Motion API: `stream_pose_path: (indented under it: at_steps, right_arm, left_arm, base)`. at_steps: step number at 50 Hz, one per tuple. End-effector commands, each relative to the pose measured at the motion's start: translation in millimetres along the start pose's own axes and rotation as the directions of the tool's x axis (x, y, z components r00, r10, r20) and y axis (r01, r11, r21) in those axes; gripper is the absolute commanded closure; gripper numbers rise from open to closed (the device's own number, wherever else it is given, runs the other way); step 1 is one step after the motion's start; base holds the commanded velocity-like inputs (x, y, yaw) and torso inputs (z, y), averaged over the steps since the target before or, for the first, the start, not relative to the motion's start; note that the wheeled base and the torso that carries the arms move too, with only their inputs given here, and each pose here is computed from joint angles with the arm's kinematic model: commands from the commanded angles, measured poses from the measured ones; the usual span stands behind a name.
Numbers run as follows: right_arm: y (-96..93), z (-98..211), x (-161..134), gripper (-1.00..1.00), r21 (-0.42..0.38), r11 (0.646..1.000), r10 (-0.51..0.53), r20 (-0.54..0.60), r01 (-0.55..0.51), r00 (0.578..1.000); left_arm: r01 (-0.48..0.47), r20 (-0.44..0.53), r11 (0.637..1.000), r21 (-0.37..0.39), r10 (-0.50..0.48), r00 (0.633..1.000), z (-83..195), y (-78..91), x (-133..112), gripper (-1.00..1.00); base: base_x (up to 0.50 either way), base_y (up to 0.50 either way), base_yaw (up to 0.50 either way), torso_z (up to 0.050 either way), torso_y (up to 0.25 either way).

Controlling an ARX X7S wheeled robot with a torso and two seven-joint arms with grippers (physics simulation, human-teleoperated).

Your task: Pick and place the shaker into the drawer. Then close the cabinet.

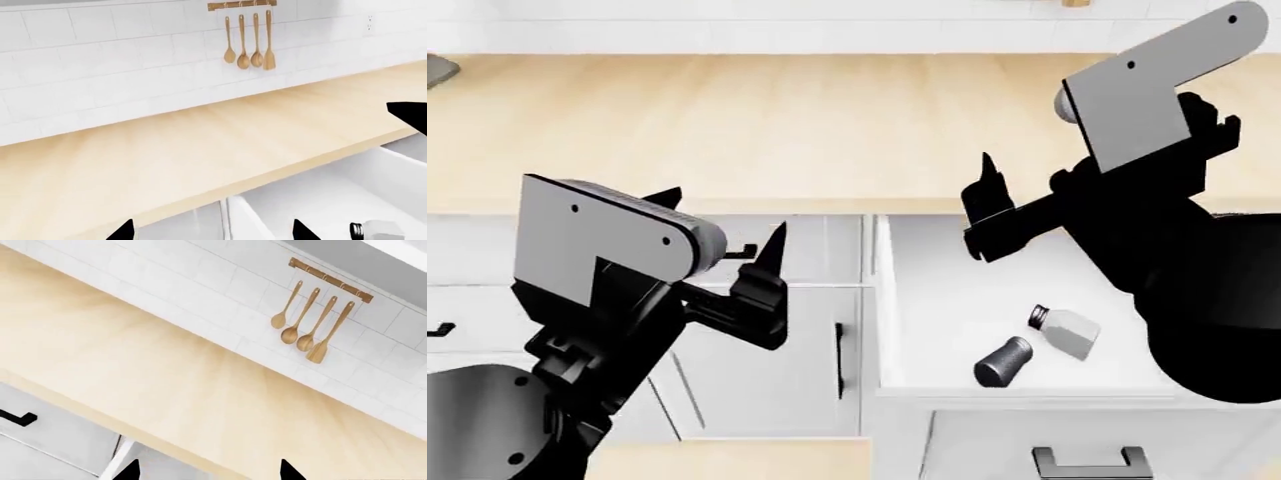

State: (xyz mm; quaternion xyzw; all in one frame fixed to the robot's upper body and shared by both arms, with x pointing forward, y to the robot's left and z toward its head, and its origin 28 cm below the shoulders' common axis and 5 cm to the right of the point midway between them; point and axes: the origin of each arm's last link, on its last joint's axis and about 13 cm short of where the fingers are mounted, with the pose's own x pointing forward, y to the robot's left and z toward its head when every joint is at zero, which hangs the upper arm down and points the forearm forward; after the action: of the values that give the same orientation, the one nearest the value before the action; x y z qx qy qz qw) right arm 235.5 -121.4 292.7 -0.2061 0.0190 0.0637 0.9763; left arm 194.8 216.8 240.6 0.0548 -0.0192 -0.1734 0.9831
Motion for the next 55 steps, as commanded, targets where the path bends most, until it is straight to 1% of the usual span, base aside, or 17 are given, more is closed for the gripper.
stream_pose_path:
  at_steps: [1, 17, 29, 33, 38, 39, 42, 44, 46, 48, 52, 55]
  right_arm:
    - [4.1, -0.3, -1.5, -1.00, 0.000, 1.000, 0.005, 0.011, -0.005, 1.000]
    - [6.4, -4.5, 0.9, -1.00, 0.005, 1.000, 0.011, 0.012, -0.012, 1.000]
    - [11.7, -12.5, 5.0, -1.00, 0.005, 1.000, 0.029, -0.006, -0.029, 1.000]
    - [15.0, -15.1, 7.8, -1.00, 0.006, 0.999, 0.050, -0.011, -0.050, 0.999]
    - [19.3, -17.3, 12.5, -1.00, 0.035, 0.997, 0.070, 0.008, -0.070, 0.998]
    - [20.2, -17.8, 13.7, -1.00, 0.040, 0.996, 0.073, 0.016, -0.074, 0.997]
    - [25.8, -22.8, 23.3, -1.00, 0.060, 0.995, 0.084, 0.021, -0.085, 0.996]
    - [31.1, -29.8, 33.6, -1.00, 0.075, 0.994, 0.085, 0.007, -0.086, 0.996]
    - [36.7, -36.9, 44.4, -1.00, 0.081, 0.993, 0.085, -0.011, -0.083, 0.996]
    - [42.0, -41.6, 56.1, -1.00, 0.096, 0.992, 0.080, -0.016, -0.078, 0.997]
    - [53.2, -54.1, 78.7, -1.00, 0.115, 0.990, 0.088, -0.038, -0.084, 0.995]
    - [61.4, -66.9, 97.7, -1.00, 0.187, 0.980, 0.074, -0.057, -0.062, 0.996]
  left_arm:
    - [0.006, -0.008, 1.000, -0.003, -0.006, 1.000, -4.1, -1.2, 1.2, -1.00]
    - [0.014, -0.015, 1.000, -0.007, -0.014, 1.000, -7.5, -2.5, 3.5, -1.00]
    - [0.020, -0.030, 1.000, -0.012, -0.021, 0.999, -14.0, -5.3, 4.3, -1.00]
    - [0.019, -0.039, 1.000, -0.002, -0.020, 0.999, -18.0, -5.9, 5.5, -1.00]
    - [0.007, -0.052, 1.000, -0.002, -0.007, 0.999, -25.3, -6.6, 13.1, -1.00]
    - [-0.003, -0.053, 1.000, 0.008, 0.003, 0.999, -27.2, -6.5, 15.4, -1.00]
    - [-0.017, -0.059, 1.000, 0.022, 0.018, 0.998, -41.0, -8.4, 26.9, -1.00]
    - [-0.041, -0.068, 0.999, 0.018, 0.042, 0.997, -55.2, -8.8, 37.8, -1.00]
    - [-0.095, -0.076, 0.995, 0.007, 0.096, 0.992, -69.1, -6.7, 50.4, -1.00]
    - [-0.173, -0.069, 0.985, -0.009, 0.172, 0.983, -81.6, -3.1, 64.3, -1.00]
    - [-0.288, -0.060, 0.957, -0.042, 0.285, 0.957, -103.0, 4.1, 86.4, -1.00]
    - [-0.349, -0.087, 0.936, -0.047, 0.344, 0.935, -124.2, 8.4, 100.2, -1.00]
  base:
    - [-0.38, 0.45, 0.00, 0.000, 0.000]
    - [-0.31, 0.48, 0.00, 0.001, 0.000]
    - [-0.27, 0.50, 0.00, 0.000, 0.000]
    - [-0.26, 0.50, 0.00, 0.000, 0.000]
    - [-0.06, 0.50, 0.00, 0.000, 0.000]
    - [0.00, 0.00, 0.00, 0.000, 0.000]
    - [0.00, 0.00, 0.00, 0.000, 0.000]
    - [0.00, 0.00, 0.00, 0.000, 0.000]
    - [0.00, 0.00, 0.00, 0.000, 0.000]
    - [0.00, 0.00, 0.00, 0.000, 0.000]
    - [0.00, 0.00, 0.00, 0.000, 0.000]
    - [0.00, 0.00, 0.00, 0.000, 0.000]
